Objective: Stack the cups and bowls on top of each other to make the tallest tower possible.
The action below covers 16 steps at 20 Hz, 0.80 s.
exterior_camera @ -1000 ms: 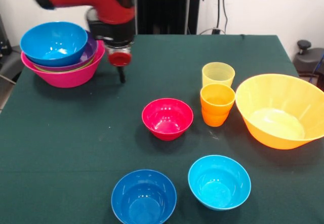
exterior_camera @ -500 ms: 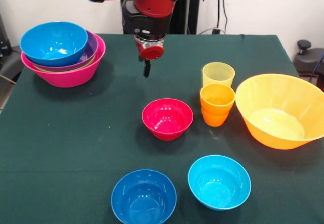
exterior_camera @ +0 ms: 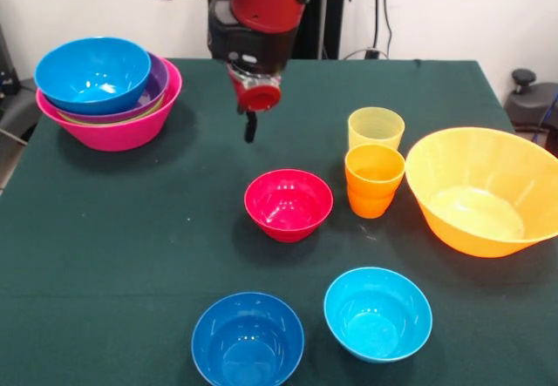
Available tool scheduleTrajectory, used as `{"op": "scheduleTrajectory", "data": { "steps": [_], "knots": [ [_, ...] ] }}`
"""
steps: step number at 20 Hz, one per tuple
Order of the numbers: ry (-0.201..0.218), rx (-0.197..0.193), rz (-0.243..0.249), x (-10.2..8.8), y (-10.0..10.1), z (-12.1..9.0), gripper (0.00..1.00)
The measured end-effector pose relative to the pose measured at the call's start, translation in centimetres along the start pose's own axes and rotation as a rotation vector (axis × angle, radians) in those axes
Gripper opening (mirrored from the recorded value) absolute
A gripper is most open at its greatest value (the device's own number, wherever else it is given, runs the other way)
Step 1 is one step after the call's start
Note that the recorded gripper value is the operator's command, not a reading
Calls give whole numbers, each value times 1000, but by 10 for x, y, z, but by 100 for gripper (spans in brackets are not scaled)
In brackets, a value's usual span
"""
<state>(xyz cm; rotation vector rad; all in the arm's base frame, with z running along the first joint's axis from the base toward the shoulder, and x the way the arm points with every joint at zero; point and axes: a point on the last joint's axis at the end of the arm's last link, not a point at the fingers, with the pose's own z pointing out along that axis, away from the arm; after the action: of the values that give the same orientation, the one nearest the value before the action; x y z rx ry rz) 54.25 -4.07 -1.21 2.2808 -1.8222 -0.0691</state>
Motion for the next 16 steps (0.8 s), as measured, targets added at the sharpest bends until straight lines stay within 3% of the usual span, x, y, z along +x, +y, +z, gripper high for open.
{"op": "scheduleTrajectory", "data": {
  "steps": [7,8,16],
  "knots": [
    [-17,9,29,-26,-49,13,100],
    [-20,-2,35,-37,-62,16,100],
    [3,-69,21,-82,-95,19,100]
  ]
}}
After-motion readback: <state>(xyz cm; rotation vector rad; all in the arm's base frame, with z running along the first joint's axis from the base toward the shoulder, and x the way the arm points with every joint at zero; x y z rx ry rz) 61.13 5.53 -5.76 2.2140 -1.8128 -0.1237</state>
